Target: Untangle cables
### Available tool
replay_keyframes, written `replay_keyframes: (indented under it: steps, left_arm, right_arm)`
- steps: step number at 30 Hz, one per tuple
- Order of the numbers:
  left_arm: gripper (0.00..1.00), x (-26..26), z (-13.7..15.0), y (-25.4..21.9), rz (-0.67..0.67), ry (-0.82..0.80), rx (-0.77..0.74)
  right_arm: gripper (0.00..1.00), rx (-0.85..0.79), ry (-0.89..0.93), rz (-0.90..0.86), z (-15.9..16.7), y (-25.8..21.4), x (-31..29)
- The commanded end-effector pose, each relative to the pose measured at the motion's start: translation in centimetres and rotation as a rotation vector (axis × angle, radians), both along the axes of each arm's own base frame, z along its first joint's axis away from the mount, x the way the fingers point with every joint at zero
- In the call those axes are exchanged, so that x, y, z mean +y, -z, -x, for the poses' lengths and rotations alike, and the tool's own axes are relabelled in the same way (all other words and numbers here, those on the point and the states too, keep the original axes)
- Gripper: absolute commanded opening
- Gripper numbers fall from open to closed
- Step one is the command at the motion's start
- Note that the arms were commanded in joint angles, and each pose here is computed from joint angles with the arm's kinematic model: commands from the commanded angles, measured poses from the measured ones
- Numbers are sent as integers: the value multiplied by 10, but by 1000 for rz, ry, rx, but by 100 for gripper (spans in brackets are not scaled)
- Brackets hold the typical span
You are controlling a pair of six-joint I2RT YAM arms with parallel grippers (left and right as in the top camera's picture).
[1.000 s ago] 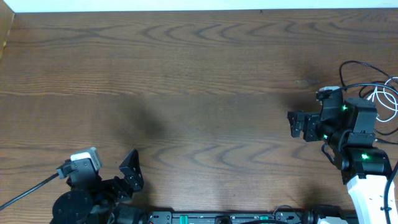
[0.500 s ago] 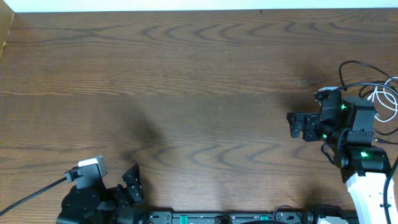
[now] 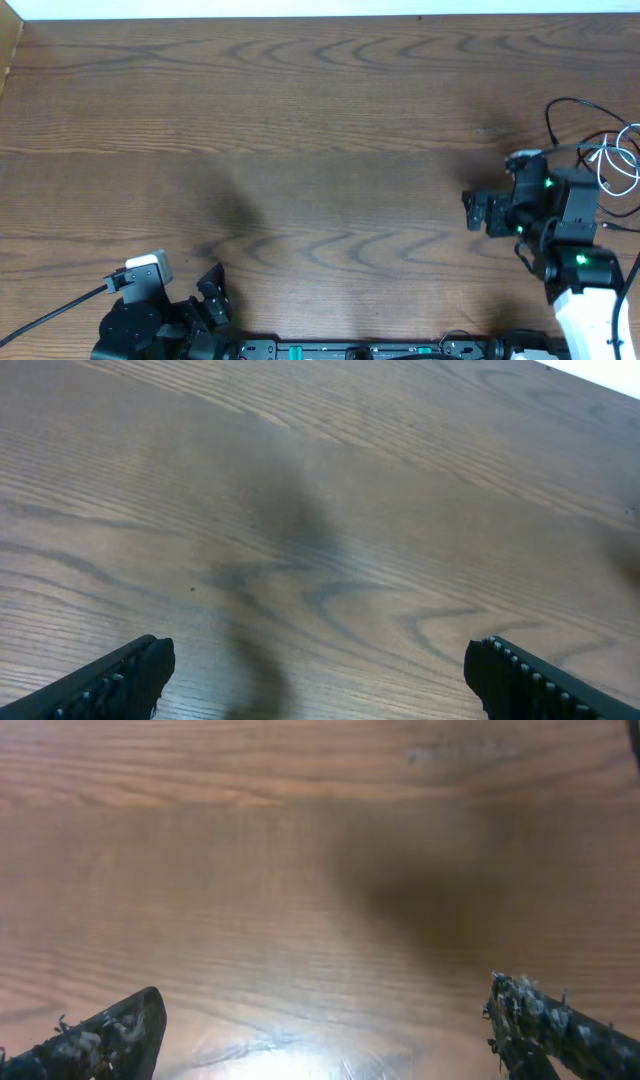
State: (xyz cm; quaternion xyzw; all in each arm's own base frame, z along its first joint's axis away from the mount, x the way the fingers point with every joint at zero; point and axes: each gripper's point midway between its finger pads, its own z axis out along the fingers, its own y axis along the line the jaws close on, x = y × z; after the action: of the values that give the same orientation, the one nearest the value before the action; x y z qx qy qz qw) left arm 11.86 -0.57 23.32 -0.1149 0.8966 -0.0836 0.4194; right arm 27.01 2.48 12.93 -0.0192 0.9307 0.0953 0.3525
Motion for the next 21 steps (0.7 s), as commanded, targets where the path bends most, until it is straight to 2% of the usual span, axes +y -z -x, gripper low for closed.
replay_keyframes:
  steps: [1,6,10,16,21]
  left_arm:
    - [98,2,0,2,-2,-12,3]
    - [98,2,0,2,-2,-12,3]
    - [98,2,-1,2,-2,-12,2]
    - [98,2,-1,2,-2,-12,2]
    - [98,2,-1,2,-2,-12,2]
  right_arm:
    - [99,27,-1,20,26,27,4]
    - [99,29,4,115,60,71,-1]
    - [99,-67,-2,114,59,68,1]
    - [99,-404,44,112,27,17,-3]
    - [99,-607,62,94,15,-10,-2]
